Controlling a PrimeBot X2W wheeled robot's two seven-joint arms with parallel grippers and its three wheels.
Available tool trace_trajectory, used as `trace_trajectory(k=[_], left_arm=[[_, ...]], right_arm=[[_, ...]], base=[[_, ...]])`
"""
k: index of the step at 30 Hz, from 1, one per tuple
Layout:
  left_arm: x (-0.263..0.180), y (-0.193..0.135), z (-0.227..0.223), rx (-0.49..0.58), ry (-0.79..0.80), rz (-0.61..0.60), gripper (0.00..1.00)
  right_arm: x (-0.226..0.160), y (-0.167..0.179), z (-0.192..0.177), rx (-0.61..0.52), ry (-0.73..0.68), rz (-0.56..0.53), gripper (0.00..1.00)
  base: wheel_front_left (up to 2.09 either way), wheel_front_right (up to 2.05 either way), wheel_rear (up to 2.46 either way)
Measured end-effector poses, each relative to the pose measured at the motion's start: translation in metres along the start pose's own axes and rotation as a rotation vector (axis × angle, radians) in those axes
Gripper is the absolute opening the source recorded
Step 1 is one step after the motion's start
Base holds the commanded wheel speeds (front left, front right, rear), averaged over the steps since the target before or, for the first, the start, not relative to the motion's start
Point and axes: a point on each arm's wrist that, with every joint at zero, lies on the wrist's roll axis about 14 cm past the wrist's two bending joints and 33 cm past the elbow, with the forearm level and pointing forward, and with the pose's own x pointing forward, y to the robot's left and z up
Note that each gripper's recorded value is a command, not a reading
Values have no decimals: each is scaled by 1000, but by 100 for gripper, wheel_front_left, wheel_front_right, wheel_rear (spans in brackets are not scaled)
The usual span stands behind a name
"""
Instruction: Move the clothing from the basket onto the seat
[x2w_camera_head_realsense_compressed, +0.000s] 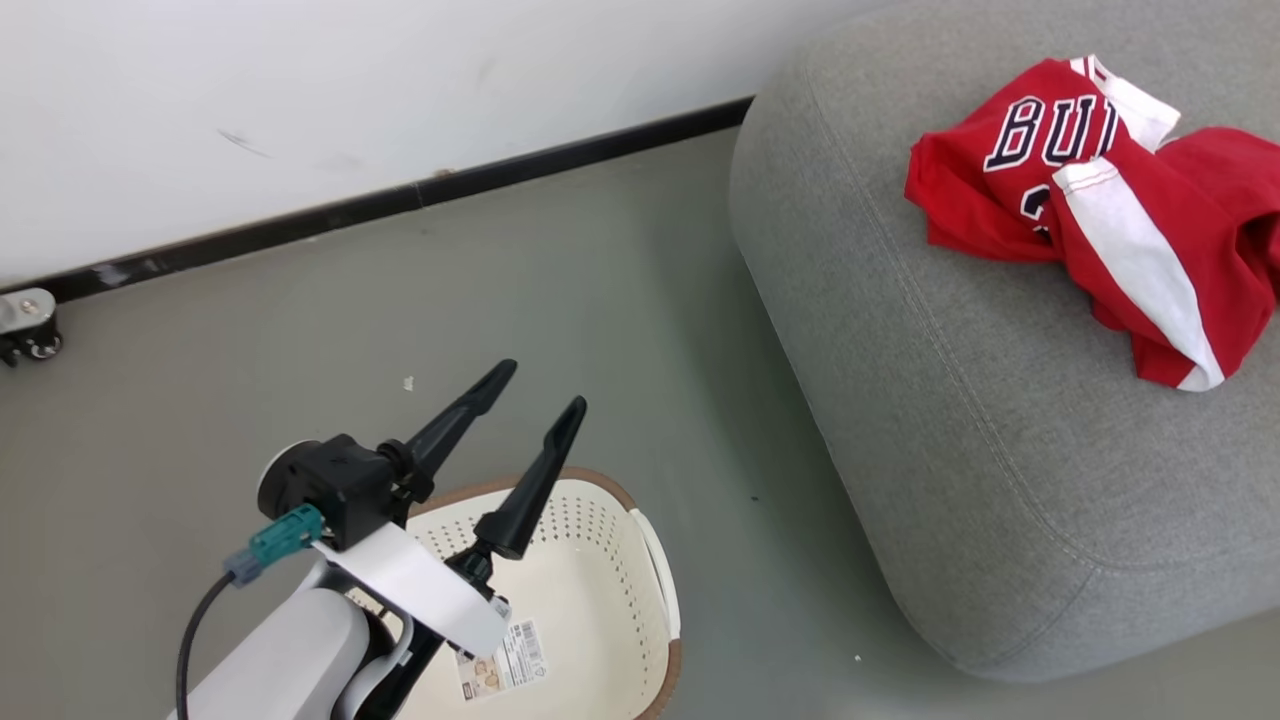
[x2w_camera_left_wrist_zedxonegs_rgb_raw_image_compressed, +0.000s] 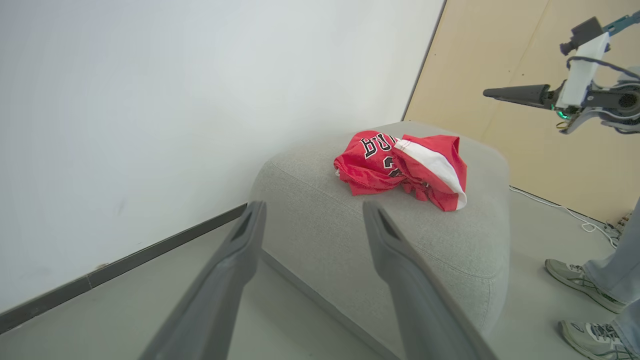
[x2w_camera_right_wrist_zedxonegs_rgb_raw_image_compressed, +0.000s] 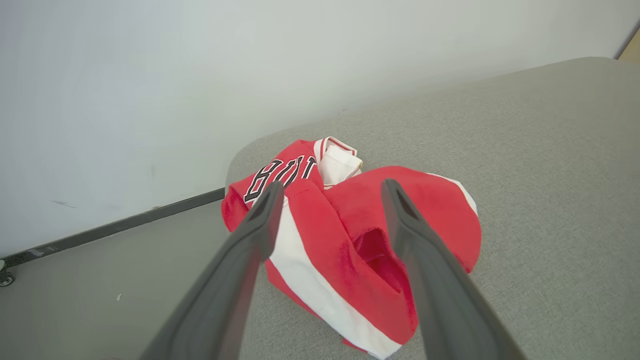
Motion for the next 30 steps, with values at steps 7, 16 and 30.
trace_trajectory(k=[7, 16, 30], left_arm=[[-14, 11, 12, 8, -24, 83, 100], [-32, 26, 31, 45, -63, 178, 100], [-75, 53, 49, 82, -104, 357, 100]], right_arm=[[-5, 33, 16, -12, -75, 99, 100], [-17, 81, 27, -12, -167, 240, 100], [-35, 129, 32, 22, -283, 388, 100]], base=[[0, 0, 0], [0, 0, 0], [0, 0, 0]])
